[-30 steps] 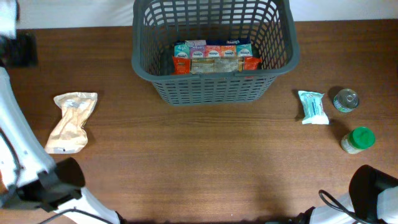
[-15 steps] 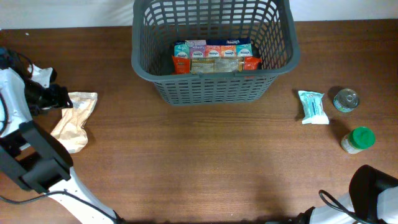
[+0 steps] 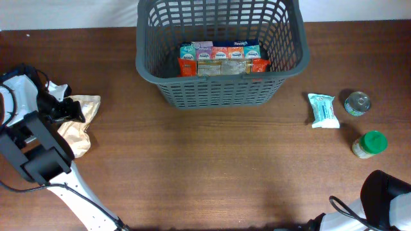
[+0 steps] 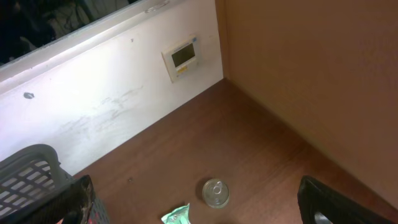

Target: Pack container

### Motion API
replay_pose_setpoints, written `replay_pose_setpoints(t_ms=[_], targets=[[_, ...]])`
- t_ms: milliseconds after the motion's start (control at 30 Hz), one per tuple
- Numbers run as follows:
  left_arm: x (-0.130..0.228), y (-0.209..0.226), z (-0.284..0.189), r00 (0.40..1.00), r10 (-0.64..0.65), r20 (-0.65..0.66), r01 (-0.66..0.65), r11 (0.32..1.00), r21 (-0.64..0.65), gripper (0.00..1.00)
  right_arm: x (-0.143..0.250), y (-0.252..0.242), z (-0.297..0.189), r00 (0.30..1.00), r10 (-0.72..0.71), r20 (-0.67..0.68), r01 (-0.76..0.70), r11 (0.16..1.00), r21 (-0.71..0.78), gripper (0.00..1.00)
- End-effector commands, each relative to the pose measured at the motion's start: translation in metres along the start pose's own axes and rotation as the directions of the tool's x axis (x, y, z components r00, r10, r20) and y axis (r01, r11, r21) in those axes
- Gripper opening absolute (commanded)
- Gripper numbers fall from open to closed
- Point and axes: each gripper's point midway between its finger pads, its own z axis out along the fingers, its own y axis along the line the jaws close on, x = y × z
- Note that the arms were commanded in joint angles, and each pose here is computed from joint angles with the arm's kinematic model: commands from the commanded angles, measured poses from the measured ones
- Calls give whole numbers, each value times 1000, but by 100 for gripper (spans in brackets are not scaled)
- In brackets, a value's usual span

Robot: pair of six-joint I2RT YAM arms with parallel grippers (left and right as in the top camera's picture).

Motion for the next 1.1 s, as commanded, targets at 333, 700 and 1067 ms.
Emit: replay_pose_setpoints(t_ms=[333, 700, 1067], targets=[[2, -21, 19, 999, 2, -38, 4, 987, 160, 2, 0, -4, -2, 1000, 11, 1, -11, 1000, 17, 99], [-95, -75, -234, 759, 49, 649, -227, 955, 193, 2, 0, -4, -2, 1000, 11, 1, -11, 1000, 17, 99], [-23, -279, -498, -180, 447, 876, -577, 674, -463, 2, 0, -4, -2, 1000, 11, 2, -11, 1000, 18, 99]])
